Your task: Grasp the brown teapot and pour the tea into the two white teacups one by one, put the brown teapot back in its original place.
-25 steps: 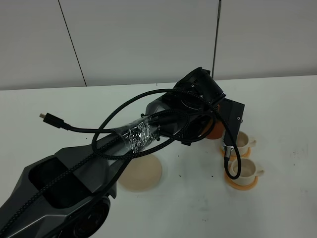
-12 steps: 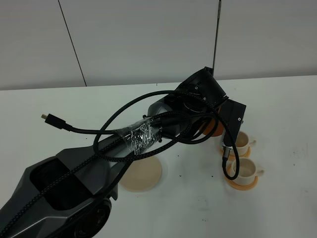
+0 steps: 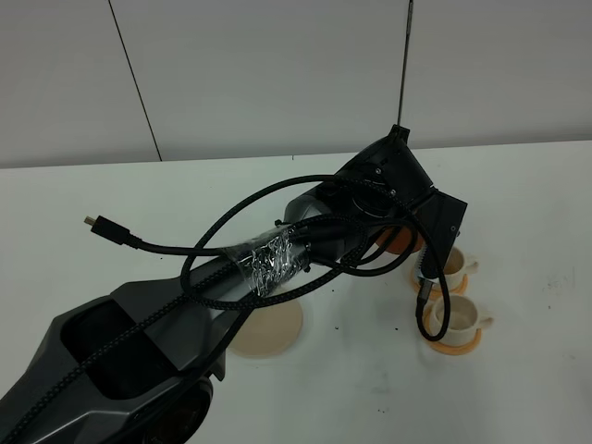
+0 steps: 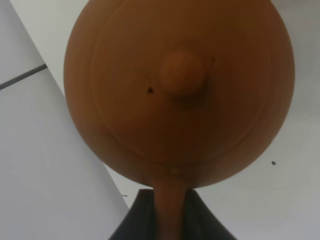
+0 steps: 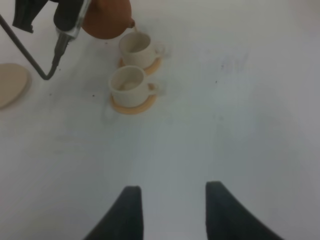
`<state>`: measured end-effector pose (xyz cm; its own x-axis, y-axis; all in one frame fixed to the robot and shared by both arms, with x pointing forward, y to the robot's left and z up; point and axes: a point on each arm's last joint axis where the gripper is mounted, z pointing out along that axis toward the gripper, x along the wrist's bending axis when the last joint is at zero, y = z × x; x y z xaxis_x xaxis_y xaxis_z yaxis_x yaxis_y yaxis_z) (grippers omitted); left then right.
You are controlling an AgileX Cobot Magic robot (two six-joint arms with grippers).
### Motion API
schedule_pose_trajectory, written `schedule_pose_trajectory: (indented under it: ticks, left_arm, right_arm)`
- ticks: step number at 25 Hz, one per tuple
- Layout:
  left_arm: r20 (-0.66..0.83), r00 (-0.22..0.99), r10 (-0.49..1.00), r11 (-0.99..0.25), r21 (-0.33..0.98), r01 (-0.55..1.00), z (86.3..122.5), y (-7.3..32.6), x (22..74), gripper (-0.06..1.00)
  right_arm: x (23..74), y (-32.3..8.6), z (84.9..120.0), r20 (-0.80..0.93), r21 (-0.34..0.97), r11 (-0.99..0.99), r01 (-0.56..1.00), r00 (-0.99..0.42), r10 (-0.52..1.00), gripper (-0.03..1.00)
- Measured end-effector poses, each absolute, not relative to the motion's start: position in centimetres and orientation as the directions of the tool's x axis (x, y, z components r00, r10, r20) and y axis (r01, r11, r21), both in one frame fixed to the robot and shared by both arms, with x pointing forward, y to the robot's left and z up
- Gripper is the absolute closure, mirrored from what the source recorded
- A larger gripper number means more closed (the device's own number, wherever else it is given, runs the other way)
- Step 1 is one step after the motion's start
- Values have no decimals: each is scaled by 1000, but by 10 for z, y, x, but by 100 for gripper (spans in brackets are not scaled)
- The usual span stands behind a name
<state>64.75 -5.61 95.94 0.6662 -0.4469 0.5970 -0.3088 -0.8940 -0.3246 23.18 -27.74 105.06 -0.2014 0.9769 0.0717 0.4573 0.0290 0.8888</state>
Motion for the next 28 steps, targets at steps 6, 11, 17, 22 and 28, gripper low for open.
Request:
schedule_pose_trajectory:
  ticks: [6, 11, 17, 22, 28]
  left_arm:
    - [591, 650, -478, -877, -358, -319, 960, -57, 646, 78]
    - [585, 639, -499, -864, -390, -318, 962, -58, 644, 78]
    - [584, 634, -506, -860, -396, -322, 962, -59, 643, 78]
    - [584, 630, -512, -857, -403, -322, 962, -59, 643, 78]
    - [584, 621, -523, -850, -413, -327, 963, -61, 642, 78]
  right_arm:
    - [232, -277, 1051, 72, 889, 29, 457, -201, 977, 67]
    - [232, -277, 1051, 73, 889, 28, 457, -201, 977, 67]
    - [232, -277, 1051, 73, 889, 28, 457, -201, 977, 67]
    - [232, -277, 1051, 71, 889, 29, 457, -201, 977, 67]
    - [232, -277, 1051, 71, 889, 29, 457, -201, 977, 67]
